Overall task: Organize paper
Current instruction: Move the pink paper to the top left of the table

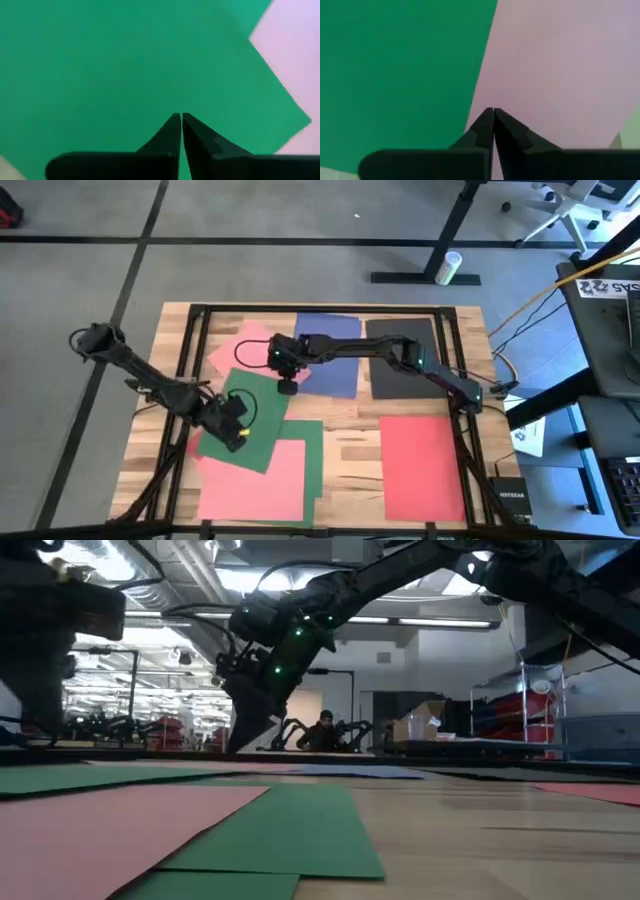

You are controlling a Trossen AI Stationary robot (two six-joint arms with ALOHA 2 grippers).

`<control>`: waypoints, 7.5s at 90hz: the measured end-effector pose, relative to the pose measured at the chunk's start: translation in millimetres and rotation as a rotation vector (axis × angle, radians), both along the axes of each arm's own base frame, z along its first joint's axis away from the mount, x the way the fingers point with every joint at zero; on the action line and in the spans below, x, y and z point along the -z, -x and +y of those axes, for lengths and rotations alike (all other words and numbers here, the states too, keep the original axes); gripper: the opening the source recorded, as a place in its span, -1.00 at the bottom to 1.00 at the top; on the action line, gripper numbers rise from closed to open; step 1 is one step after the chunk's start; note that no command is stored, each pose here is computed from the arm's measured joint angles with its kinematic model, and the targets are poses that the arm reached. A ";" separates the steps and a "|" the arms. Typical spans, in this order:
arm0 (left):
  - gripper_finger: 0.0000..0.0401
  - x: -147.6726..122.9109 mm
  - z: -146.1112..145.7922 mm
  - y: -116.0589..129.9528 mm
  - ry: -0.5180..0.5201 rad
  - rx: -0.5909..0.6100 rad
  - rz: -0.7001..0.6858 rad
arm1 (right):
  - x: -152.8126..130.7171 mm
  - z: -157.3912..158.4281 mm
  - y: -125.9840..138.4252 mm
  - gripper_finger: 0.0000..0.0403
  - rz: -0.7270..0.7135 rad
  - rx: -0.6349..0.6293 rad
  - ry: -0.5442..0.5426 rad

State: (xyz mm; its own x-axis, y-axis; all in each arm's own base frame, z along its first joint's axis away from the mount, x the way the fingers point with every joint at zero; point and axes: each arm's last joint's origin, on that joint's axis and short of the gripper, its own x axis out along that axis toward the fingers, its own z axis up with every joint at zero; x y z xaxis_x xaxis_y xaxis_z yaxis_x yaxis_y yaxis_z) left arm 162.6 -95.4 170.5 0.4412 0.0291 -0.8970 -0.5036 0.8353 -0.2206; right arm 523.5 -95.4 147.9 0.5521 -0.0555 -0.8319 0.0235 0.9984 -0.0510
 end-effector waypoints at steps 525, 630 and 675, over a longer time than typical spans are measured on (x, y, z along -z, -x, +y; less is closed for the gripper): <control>-1.00 21.5 112.0 5.3 -0.273 -0.710 0.455 | -9.2 -18.3 48.0 -1.00 0.391 0.280 0.091; -0.99 49.3 192.3 33.6 -0.225 -0.930 0.429 | 10.0 -6.1 55.9 -1.00 0.447 0.233 0.013; -1.00 48.3 213.3 33.9 -0.242 -0.945 0.336 | 9.0 8.6 47.8 -1.00 0.398 0.126 -0.049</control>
State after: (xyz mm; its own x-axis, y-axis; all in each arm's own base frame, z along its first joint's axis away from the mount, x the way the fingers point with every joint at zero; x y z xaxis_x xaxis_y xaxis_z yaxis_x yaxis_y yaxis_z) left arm 128.7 118.0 122.2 -0.1277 0.4299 -0.8938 -0.9823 0.0699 0.1739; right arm 475.7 -86.9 138.9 0.1783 -0.0571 -0.9823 0.1336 0.9905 -0.0333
